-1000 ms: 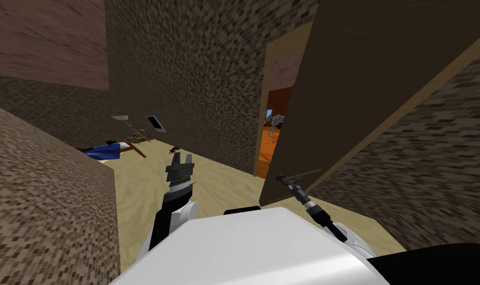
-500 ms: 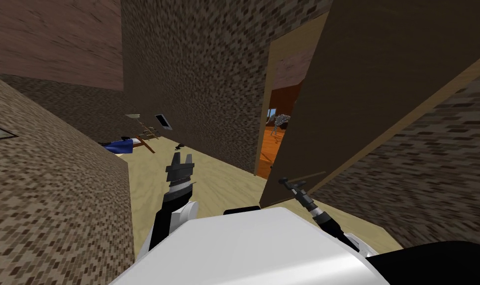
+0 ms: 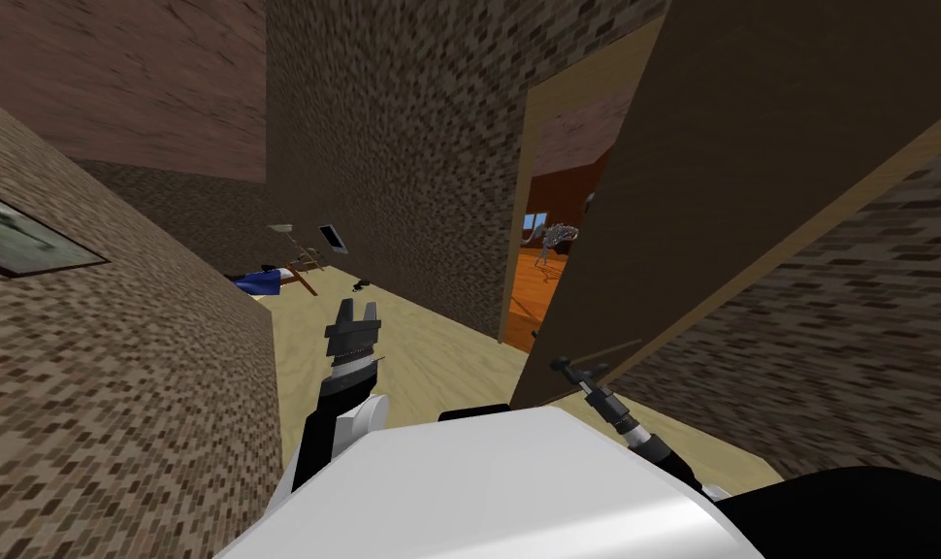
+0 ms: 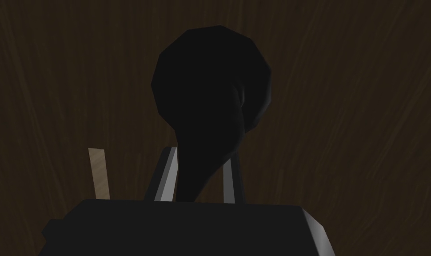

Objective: Pull the door open

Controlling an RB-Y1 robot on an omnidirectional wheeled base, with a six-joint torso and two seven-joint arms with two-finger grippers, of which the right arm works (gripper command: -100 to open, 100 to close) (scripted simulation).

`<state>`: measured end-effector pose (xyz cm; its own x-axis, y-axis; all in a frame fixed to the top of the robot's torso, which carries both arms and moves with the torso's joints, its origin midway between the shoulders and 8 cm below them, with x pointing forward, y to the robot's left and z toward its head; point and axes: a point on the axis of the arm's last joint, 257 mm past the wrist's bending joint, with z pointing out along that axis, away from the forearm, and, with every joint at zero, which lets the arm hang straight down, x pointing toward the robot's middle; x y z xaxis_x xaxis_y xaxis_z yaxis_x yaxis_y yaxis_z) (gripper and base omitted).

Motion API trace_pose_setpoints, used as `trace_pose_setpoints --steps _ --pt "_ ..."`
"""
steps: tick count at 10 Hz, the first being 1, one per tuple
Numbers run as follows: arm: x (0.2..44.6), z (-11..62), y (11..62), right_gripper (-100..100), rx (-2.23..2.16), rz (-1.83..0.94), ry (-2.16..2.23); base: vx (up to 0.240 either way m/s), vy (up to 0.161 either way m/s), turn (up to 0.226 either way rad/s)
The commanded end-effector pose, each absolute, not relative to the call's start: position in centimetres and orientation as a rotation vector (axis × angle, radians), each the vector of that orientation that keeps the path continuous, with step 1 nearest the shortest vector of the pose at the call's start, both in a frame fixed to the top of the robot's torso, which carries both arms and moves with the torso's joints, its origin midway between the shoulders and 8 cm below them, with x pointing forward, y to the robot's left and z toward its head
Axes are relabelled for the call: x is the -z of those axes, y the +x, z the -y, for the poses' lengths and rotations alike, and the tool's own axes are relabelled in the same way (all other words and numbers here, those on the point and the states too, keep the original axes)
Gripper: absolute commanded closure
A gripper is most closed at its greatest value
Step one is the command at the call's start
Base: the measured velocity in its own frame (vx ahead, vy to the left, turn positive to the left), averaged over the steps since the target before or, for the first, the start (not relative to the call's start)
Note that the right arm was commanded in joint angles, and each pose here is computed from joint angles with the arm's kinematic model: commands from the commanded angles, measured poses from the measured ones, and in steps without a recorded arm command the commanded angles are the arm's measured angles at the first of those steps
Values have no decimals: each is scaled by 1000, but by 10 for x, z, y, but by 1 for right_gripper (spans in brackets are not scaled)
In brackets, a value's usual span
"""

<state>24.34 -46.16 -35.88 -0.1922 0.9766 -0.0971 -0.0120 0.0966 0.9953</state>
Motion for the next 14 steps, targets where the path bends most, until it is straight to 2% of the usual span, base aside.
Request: trace_pose_setpoints --steps 1,5,11,14 --pt "357 463 239 100 -1278 -1392 1029 -54 -48 36" --pt "358 460 220 100 -1293 -1401 1023 -91 -50 77" --pt "359 438 180 100 -1344 -1466 975 21 -27 31" --pt "359 438 180 100 -1344 -1466 975 -26 -10 26"
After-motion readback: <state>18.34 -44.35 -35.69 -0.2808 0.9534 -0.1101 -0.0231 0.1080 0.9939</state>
